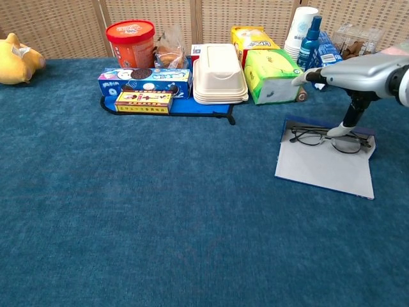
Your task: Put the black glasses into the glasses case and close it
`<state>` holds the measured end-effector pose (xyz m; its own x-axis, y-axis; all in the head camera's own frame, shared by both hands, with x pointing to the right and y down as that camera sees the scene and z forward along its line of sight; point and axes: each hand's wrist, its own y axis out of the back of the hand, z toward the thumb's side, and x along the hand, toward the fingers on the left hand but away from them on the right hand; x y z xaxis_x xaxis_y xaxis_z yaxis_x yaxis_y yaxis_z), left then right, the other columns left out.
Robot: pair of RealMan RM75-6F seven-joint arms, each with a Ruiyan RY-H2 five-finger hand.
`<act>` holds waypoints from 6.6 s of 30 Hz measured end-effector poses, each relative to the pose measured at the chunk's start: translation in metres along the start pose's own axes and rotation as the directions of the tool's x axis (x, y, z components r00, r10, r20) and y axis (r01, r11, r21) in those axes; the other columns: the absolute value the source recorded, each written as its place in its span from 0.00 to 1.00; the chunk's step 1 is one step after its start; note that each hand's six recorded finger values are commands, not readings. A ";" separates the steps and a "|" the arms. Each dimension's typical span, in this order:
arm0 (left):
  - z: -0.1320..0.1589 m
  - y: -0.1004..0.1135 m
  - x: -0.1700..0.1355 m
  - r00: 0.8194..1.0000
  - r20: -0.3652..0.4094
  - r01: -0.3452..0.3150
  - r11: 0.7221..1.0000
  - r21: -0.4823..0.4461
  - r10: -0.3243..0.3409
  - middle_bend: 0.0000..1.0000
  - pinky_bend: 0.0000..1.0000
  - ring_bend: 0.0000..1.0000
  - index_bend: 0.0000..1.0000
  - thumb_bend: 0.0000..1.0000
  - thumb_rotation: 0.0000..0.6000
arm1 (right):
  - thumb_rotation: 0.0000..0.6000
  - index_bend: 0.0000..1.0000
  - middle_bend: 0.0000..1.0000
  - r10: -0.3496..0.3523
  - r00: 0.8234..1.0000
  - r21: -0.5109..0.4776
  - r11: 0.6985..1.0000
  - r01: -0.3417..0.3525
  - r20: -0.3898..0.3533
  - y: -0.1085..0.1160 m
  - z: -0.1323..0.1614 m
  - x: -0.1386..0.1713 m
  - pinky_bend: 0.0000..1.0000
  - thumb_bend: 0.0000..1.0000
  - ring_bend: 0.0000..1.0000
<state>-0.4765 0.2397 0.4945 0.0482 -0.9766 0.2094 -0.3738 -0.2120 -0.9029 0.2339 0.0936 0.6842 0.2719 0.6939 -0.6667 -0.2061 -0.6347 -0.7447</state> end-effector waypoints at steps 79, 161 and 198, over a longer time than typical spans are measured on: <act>-0.008 -0.011 -0.004 1.000 -0.007 0.029 0.999 -0.021 -0.029 0.25 0.00 0.14 0.27 0.30 1.00 | 0.57 0.17 0.27 0.282 0.956 -0.106 0.951 -0.289 -0.077 -0.008 0.023 0.048 0.15 0.28 0.14; -0.008 -0.017 0.000 0.999 -0.009 0.035 0.999 -0.025 -0.035 0.25 0.00 0.13 0.27 0.30 1.00 | 0.58 0.20 0.30 0.387 0.891 -0.028 0.914 -0.405 -0.235 -0.033 0.067 0.116 0.16 0.28 0.20; -0.009 -0.016 -0.005 0.999 -0.015 0.033 0.999 -0.023 -0.033 0.25 0.00 0.13 0.27 0.30 1.00 | 0.58 0.20 0.30 0.411 0.858 -0.006 0.901 -0.434 -0.307 -0.044 0.085 0.132 0.16 0.28 0.20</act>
<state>-0.4790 0.2478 0.5109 0.0465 -0.9685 0.2448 -0.3937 -0.2430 -0.8866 0.1993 0.2418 0.6261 0.4374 0.2298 -0.8694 -0.2982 -0.8751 -0.3813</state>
